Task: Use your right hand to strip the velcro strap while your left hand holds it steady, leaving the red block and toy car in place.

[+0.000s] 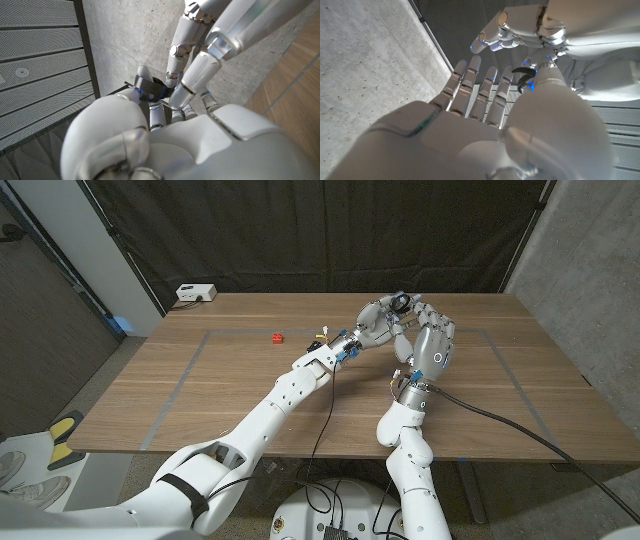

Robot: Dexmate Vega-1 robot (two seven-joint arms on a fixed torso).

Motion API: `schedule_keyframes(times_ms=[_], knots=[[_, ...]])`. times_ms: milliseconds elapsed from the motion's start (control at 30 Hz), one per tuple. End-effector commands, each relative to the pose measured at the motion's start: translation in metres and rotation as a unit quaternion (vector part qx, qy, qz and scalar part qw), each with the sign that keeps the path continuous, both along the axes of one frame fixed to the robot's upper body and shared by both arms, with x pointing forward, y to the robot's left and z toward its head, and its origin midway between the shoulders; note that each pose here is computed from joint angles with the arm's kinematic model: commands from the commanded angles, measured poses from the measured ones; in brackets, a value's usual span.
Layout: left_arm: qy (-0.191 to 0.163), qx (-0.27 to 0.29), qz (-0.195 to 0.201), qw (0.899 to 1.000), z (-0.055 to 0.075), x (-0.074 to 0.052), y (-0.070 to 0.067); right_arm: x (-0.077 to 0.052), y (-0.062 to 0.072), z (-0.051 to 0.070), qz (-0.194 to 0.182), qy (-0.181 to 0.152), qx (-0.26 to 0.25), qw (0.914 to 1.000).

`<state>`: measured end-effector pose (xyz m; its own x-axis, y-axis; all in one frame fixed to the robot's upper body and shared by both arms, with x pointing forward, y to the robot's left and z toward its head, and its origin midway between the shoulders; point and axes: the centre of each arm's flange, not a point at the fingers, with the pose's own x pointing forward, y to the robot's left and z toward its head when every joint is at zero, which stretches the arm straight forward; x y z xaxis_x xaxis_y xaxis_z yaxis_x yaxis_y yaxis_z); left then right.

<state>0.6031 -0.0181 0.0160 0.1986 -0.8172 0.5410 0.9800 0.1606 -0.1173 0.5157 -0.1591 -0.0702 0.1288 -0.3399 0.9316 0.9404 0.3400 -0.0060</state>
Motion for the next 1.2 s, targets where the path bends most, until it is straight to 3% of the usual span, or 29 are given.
schedule_keyframes(times_ms=[33,467,833,1033,1067,1133,1167,1200], knots=[[0.006,0.009,-0.002,1.000,-0.001,0.005,-0.007,0.006,-0.001,0.004,0.024,-0.012,-0.014,0.9995],[0.002,0.005,0.012,1.000,0.003,0.011,-0.008,0.009,-0.003,0.005,0.049,-0.023,-0.015,0.9984],[-0.053,0.024,0.110,0.992,0.013,0.028,0.011,-0.001,-0.014,0.003,0.091,-0.038,0.021,0.9949],[-0.113,0.045,0.182,0.976,0.021,0.030,0.028,-0.005,-0.025,0.004,0.146,-0.010,0.023,0.9890],[-0.126,0.048,0.190,0.972,0.024,0.029,0.032,-0.005,-0.031,0.006,0.190,0.004,0.022,0.9816],[-0.150,0.055,0.210,0.965,0.027,0.028,0.036,-0.004,-0.038,0.009,0.243,0.025,0.019,0.9696],[-0.160,0.058,0.215,0.962,0.029,0.027,0.038,-0.003,-0.041,0.010,0.267,0.034,0.015,0.9629],[-0.160,0.058,0.216,0.961,0.029,0.027,0.038,-0.003,-0.041,0.010,0.269,0.035,0.015,0.9623]])
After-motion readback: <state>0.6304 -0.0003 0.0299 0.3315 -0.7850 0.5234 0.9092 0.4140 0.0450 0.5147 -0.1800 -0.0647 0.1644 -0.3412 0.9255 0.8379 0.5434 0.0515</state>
